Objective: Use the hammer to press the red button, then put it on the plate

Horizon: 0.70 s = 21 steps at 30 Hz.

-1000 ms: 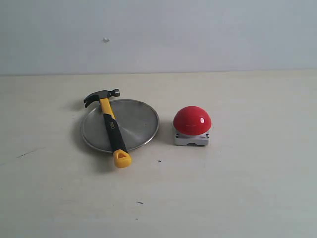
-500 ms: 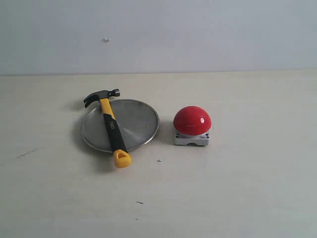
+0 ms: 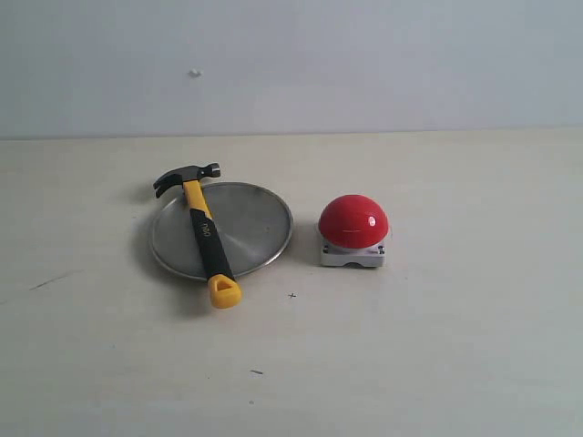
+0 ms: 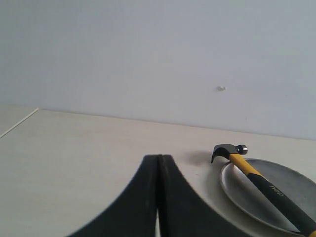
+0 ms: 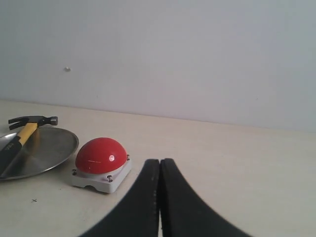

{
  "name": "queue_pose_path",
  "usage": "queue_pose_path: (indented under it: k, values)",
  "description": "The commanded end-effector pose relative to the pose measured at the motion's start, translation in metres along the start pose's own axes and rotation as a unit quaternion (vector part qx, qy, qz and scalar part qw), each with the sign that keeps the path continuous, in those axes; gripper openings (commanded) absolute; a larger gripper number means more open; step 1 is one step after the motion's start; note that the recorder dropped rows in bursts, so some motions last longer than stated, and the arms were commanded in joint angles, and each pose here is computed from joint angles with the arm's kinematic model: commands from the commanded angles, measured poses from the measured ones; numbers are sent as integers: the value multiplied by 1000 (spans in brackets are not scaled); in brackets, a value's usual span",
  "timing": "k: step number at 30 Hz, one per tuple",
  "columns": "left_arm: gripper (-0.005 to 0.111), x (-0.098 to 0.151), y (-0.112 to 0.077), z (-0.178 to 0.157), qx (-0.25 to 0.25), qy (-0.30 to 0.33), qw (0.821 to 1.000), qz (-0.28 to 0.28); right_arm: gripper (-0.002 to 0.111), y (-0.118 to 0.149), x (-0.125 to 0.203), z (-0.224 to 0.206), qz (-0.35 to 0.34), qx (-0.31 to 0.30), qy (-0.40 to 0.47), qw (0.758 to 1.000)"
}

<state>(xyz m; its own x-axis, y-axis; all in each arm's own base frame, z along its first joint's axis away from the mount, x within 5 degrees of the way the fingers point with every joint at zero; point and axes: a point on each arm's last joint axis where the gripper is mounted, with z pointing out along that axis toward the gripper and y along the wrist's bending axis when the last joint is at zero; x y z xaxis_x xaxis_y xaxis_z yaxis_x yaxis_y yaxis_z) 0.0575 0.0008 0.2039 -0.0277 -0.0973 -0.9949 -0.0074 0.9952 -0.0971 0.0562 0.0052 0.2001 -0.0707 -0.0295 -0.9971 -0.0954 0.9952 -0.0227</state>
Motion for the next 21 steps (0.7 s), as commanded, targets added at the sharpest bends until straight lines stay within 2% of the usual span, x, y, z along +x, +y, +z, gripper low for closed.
queue_pose_path:
  k: [1, 7, 21]
  values:
    - [0, 1, 0, 0, -1, -2, 1000, 1, 0, -2, 0, 0, -23, 18, -6, 1000]
    - [0, 1, 0, 0, -1, -2, 1000, 1, 0, -9, 1, -1, 2, 81, -5, 997]
    - [0, 1, 0, 0, -1, -2, 1000, 1, 0, -9, 1, -1, 14, 81, -6, 997]
